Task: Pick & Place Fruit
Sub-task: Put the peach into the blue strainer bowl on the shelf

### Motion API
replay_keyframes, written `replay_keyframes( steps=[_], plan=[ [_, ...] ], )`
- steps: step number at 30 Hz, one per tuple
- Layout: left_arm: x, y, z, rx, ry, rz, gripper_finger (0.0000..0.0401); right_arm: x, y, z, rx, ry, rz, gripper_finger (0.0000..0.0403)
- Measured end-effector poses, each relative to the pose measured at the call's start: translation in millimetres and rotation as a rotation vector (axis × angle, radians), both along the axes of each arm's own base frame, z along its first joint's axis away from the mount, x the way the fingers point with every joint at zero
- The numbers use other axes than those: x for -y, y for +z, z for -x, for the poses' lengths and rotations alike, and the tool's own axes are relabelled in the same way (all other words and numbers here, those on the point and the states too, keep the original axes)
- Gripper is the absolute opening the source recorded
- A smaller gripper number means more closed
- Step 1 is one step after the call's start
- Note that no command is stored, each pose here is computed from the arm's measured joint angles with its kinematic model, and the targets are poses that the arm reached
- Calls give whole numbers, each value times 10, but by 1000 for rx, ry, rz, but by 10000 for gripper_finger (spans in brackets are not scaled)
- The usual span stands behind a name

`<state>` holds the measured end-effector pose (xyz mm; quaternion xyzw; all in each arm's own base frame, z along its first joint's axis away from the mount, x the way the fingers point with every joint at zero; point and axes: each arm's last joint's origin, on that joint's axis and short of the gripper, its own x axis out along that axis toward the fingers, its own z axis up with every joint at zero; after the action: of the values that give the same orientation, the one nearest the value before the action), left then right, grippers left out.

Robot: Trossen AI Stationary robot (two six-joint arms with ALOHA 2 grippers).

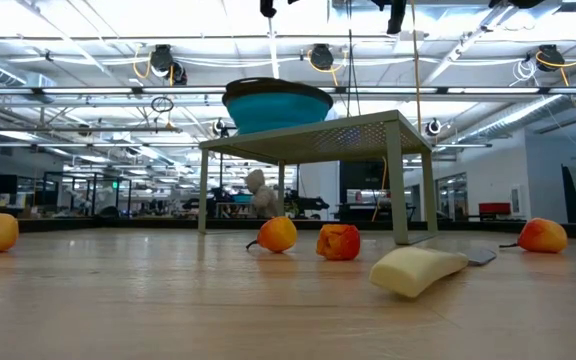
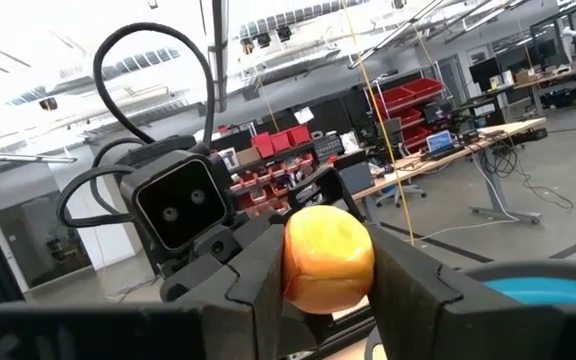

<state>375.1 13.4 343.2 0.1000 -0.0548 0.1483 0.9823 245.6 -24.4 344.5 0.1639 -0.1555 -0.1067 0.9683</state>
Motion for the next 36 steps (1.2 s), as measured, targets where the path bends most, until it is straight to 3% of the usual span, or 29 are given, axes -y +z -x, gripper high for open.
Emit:
replay_keyframes(
  steps=[22,36],
  plan=[
    [0,-10,-2,-5,-5,20,0,-2,-9,-2,-11,4,0,118],
    [4,44,62,-30,-3,5,0,-2,-41,-12,-40,9,-10,155]
  ],
)
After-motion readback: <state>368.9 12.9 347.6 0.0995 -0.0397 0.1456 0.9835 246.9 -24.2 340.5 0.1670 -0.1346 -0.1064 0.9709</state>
